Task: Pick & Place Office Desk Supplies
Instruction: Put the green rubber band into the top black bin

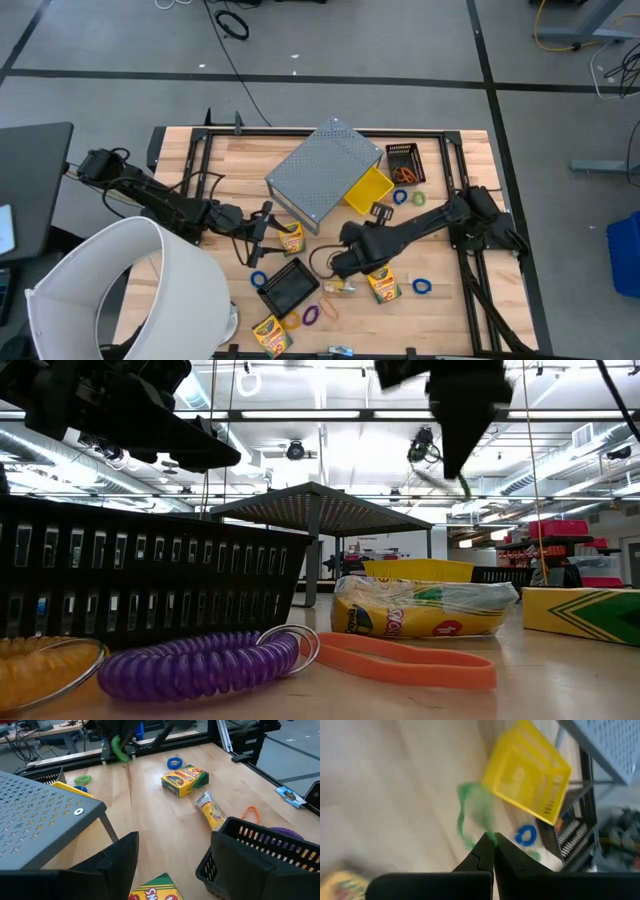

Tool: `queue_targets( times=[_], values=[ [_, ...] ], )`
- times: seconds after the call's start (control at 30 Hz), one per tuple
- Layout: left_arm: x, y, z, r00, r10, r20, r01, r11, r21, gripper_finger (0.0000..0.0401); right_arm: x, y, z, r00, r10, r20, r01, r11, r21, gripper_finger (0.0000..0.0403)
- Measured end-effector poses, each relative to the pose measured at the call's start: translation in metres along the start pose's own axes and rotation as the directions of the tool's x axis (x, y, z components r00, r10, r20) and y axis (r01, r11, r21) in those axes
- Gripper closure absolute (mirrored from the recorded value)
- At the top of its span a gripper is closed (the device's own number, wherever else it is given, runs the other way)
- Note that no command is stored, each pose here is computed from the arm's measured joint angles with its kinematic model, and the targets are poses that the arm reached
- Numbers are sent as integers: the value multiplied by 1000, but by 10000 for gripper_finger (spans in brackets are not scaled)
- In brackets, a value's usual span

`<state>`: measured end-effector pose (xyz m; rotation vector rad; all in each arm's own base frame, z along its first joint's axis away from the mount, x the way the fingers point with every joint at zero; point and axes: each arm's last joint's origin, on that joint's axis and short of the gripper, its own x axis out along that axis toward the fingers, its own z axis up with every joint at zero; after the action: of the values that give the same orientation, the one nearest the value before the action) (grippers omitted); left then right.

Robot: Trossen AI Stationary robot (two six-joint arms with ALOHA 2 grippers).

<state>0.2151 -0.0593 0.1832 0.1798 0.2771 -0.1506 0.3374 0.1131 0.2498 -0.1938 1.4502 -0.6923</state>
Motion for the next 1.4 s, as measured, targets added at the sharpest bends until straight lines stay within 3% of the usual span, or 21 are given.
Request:
queue_targets(
  times=[0.4, 0.9, 1.2, 1.4],
  values=[
    [0, 0, 0, 1000, -6, 0, 6, 1000, -1, 150, 82, -36, -16, 949, -178, -259, 181, 983, -14, 403],
    [0, 0, 1, 1000, -5, 8, 5, 1000, -6, 150, 123, -113, -24, 894, -307, -327, 348, 935, 73, 403],
    [0, 0, 1, 1000, -9, 8, 9, 1000, -17, 150, 150, -138, -14, 897, -300, -325, 347, 933, 96, 400],
    [0, 0, 1, 1000, -9, 8, 9, 1000, -17, 150, 156, -148, -14, 887, -299, -350, 350, 932, 91, 370]
  ],
)
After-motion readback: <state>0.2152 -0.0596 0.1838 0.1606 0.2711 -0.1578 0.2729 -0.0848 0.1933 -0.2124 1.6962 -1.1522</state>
